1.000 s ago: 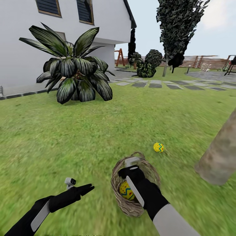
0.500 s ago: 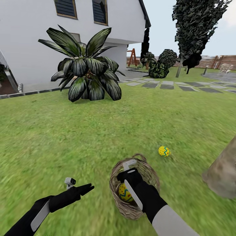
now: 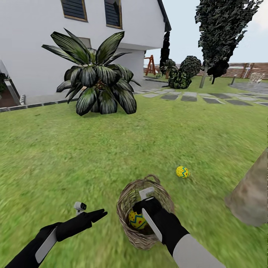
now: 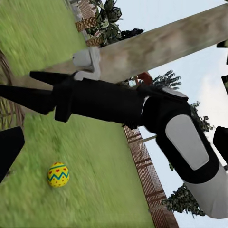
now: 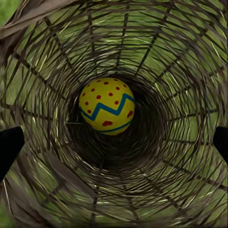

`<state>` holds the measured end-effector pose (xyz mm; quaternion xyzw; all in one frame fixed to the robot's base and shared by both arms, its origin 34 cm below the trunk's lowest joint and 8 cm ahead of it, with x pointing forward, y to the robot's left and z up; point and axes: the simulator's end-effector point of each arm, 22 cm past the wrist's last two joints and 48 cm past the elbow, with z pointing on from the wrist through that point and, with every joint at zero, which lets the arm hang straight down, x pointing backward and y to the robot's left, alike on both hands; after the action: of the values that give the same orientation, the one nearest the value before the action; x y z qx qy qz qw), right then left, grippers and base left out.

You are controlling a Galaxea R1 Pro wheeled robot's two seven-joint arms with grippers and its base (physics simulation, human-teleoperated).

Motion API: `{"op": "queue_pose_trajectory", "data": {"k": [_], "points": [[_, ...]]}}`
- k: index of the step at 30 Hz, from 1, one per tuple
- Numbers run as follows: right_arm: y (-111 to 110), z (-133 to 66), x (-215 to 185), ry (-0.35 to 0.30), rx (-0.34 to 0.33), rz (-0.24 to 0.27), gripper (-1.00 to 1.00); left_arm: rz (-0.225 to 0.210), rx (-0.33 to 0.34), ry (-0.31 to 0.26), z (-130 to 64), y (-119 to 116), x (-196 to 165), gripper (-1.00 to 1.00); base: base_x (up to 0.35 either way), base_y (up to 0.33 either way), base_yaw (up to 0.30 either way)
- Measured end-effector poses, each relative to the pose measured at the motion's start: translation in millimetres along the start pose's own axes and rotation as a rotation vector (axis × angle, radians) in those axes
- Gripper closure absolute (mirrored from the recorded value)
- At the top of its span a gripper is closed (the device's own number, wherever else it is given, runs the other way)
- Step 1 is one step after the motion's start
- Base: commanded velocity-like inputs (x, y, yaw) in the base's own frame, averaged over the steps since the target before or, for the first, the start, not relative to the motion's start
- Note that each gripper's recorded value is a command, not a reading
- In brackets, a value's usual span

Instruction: Take the three Easter eggs out of the wicker basket on the lawn in the garden, then place them on the lawn next to a single tree (choose any tree) so that all three eggs are next to the same tree and none are left in the basket.

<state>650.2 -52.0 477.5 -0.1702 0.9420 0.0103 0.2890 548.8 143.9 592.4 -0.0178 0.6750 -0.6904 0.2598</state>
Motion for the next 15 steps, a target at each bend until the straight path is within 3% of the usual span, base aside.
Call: {"op": "queue_pose_trajectory", "data": {"k": [4, 15], "points": [[15, 3.1, 6, 0.008, -0.071, -0.003, -1.0, -0.002, 0.0, -0.001, -0.2, 0, 0, -1.0, 0.0, -0.091, 0.05], [8, 13.5, 35, 0.075, -0.053, -0.009, -1.0, -0.013, 0.008, -0.005, 5.0, 1, 4, -1.0, 0.0, -0.002, 0.016]]}}
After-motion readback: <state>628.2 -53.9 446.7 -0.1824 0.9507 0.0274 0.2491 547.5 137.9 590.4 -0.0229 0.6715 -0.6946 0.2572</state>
